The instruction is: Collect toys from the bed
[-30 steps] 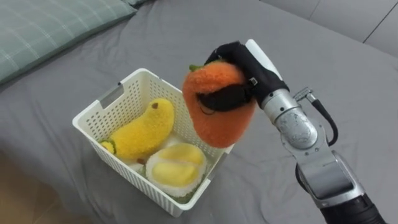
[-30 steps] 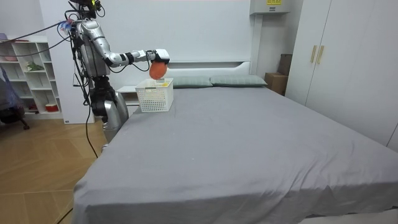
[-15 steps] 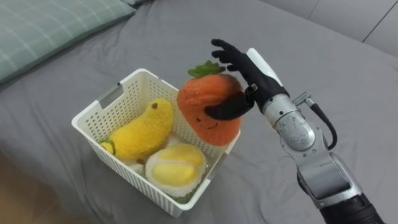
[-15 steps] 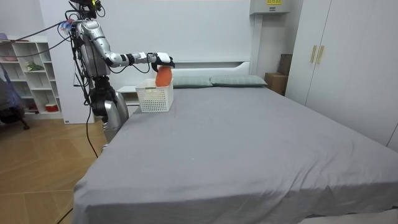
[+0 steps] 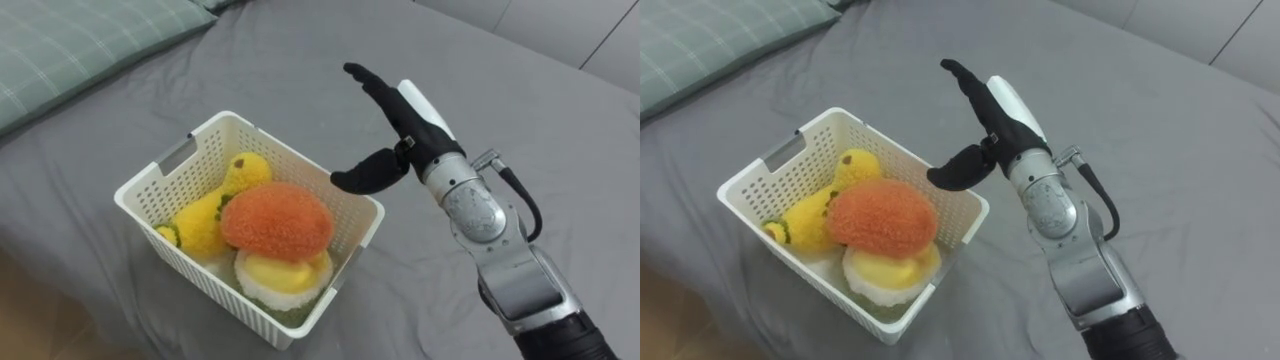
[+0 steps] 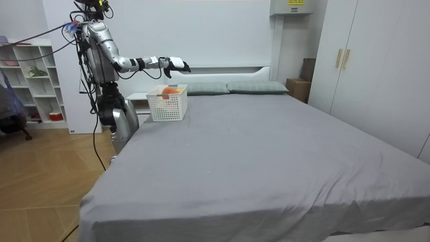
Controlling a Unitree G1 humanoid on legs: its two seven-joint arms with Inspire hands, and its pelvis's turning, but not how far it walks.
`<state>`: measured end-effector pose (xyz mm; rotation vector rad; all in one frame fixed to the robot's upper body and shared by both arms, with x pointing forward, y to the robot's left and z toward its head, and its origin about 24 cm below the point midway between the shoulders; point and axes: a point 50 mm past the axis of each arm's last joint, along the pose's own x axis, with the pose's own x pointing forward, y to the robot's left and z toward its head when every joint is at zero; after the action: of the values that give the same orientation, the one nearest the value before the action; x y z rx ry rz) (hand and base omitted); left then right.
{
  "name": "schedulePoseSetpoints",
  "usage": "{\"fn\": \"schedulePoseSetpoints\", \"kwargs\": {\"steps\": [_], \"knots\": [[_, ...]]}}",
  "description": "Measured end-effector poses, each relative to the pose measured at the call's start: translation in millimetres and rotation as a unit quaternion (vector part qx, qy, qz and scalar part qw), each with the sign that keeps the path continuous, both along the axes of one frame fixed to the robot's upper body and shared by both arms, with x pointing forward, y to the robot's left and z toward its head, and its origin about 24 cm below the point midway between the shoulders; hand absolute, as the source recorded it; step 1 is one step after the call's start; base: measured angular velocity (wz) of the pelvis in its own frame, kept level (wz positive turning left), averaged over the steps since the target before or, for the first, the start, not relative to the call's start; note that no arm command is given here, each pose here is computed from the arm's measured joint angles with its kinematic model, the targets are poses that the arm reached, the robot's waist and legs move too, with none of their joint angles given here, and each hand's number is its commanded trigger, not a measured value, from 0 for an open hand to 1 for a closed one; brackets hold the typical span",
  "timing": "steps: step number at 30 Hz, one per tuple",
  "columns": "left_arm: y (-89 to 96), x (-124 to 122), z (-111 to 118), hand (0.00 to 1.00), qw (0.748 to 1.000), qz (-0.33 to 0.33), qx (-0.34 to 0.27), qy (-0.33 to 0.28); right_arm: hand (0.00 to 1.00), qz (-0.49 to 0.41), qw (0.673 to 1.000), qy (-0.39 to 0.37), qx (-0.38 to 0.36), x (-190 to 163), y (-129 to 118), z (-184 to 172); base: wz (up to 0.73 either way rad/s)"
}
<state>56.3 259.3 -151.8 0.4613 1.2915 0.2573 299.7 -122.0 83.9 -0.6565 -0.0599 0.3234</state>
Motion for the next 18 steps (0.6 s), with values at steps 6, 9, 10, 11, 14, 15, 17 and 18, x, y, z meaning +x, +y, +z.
{"fn": "schedulePoseSetpoints", "kwargs": {"steps": [6, 9, 10, 11, 14, 15, 17, 18], "knots": [[0.0, -0.4, 0.0, 0.0, 1.0, 0.0, 0.0, 0.0, 0.0, 0.0, 1.0, 0.0, -0.001, 0.0, 0.0, 0.0, 0.0], [0.1, -0.7, -0.1, 0.0, 1.0, 0.001, 0.0, 0.001, 0.0, 0.0, 1.0, 0.0, 0.0, 0.0, -0.1, 0.0, 0.0], [0.1, -0.7, -0.1, 0.0, 1.0, 0.002, 0.0, 0.001, 0.0, 0.0, 1.0, 0.0, 0.0, 0.0, -0.1, 0.0, 0.0], [0.1, -0.8, -0.1, 0.0, 1.0, 0.002, 0.0, 0.001, 0.0, 0.0, 1.0, 0.0, 0.0, 0.0, -0.1, 0.0, 0.0], [0.1, -2.8, -0.3, 0.0, 1.0, 0.002, 0.001, 0.003, 0.0, -0.001, 1.0, 0.002, 0.007, 0.0, -0.3, -0.1, 0.0], [0.2, -3.7, -0.4, 0.0, 1.0, 0.002, 0.002, 0.004, 0.0, -0.001, 1.0, 0.001, 0.008, -0.1, -0.2, 0.0, 0.0], [0.8, -8.5, -0.6, 0.0, 1.0, 0.007, 0.007, 0.008, 0.0, -0.004, 1.0, 0.003, 0.018, 0.1, -1.5, 0.3, 0.0], [1.0, -8.9, -0.6, 0.0, 1.0, 0.007, 0.009, 0.008, 0.0, -0.006, 1.0, 0.004, 0.023, 0.3, -3.0, 0.5, 0.0]]}}
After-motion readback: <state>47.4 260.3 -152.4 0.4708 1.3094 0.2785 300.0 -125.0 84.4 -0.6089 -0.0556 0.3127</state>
